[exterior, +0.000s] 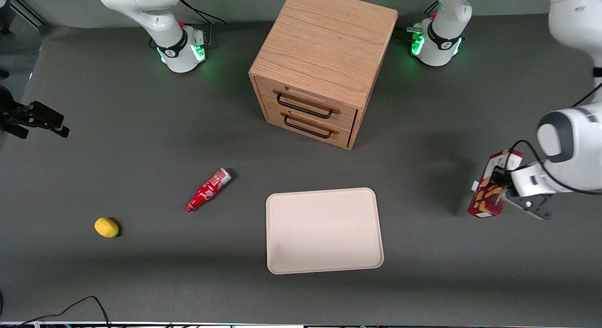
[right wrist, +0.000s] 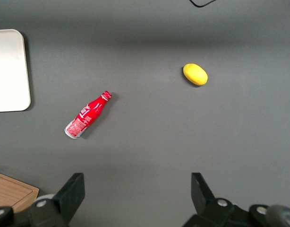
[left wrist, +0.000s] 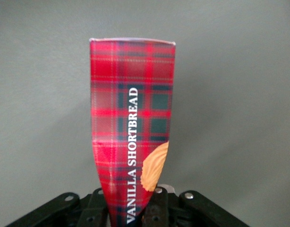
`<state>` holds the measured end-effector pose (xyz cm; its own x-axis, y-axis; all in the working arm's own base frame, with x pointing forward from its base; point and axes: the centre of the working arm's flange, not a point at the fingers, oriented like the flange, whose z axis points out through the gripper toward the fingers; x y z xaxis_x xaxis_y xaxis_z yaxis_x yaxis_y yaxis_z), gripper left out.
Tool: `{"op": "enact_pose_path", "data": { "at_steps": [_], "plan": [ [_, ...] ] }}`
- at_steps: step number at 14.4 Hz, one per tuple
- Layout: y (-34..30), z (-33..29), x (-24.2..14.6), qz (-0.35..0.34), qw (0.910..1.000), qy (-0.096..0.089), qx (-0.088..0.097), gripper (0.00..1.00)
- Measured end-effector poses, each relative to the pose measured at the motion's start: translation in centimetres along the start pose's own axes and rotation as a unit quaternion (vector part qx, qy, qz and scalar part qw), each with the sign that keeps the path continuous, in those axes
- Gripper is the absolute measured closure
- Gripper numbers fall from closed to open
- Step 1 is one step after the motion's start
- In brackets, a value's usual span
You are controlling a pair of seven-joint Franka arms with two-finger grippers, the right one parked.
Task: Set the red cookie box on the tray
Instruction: 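Lift the cookie box upright with the left gripper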
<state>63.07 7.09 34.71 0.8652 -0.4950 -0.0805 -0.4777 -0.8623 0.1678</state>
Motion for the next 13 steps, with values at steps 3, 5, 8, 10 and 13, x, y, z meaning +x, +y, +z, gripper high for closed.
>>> {"op": "enact_pose_path", "data": {
  "at_steps": [3,5,8,10,13],
  "plan": [
    [1.9,-9.7,-0.9,-0.029,0.9993,-0.014,-0.020,0.75],
    [4.5,-14.8,-1.2,-0.070,0.9968,-0.024,-0.028,0.75],
    [10.6,-19.2,1.3,-0.146,0.9887,-0.018,-0.026,0.75],
    [15.7,-19.8,3.8,-0.192,0.9810,-0.014,-0.027,0.75],
    [22.0,-18.6,7.2,-0.236,0.9714,-0.008,-0.029,0.75]
  ]
}}
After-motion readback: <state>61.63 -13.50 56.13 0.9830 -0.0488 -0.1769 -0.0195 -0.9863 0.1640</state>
